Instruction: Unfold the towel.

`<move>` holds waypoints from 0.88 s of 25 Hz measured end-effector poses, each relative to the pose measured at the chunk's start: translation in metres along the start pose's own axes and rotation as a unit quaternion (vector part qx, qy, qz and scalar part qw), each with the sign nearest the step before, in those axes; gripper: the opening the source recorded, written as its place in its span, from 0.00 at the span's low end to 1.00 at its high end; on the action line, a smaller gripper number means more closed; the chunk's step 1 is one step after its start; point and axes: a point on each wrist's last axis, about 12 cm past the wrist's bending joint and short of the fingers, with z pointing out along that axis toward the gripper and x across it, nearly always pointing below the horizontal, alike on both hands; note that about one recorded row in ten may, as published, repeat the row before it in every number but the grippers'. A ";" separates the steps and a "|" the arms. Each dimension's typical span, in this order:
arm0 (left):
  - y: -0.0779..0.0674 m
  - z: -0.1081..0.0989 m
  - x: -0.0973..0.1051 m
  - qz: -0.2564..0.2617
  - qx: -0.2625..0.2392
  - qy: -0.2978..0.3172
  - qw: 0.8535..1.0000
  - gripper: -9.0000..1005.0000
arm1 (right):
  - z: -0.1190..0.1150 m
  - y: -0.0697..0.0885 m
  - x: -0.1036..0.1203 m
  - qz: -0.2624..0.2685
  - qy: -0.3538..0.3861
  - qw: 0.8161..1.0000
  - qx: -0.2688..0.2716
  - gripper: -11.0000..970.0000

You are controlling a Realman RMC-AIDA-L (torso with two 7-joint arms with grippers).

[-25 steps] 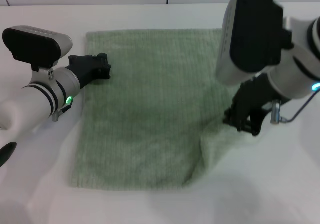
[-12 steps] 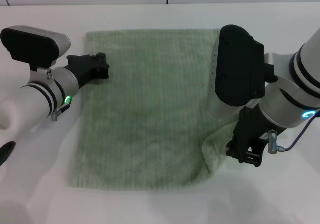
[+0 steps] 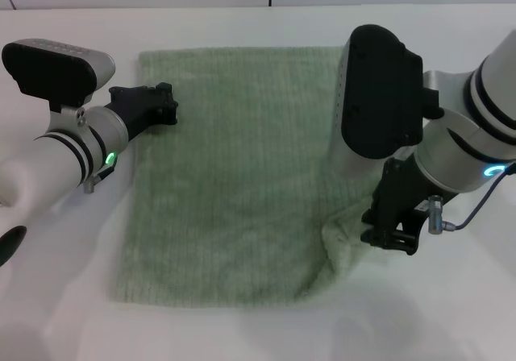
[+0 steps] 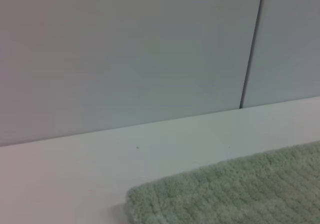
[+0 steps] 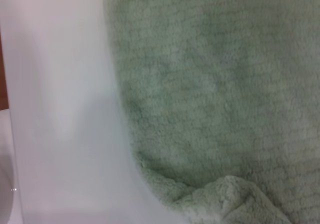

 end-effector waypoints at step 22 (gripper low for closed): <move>0.000 -0.001 -0.003 -0.003 0.002 -0.006 1.000 0.01 | -0.025 -0.033 -0.012 -0.015 -0.145 0.982 0.123 0.38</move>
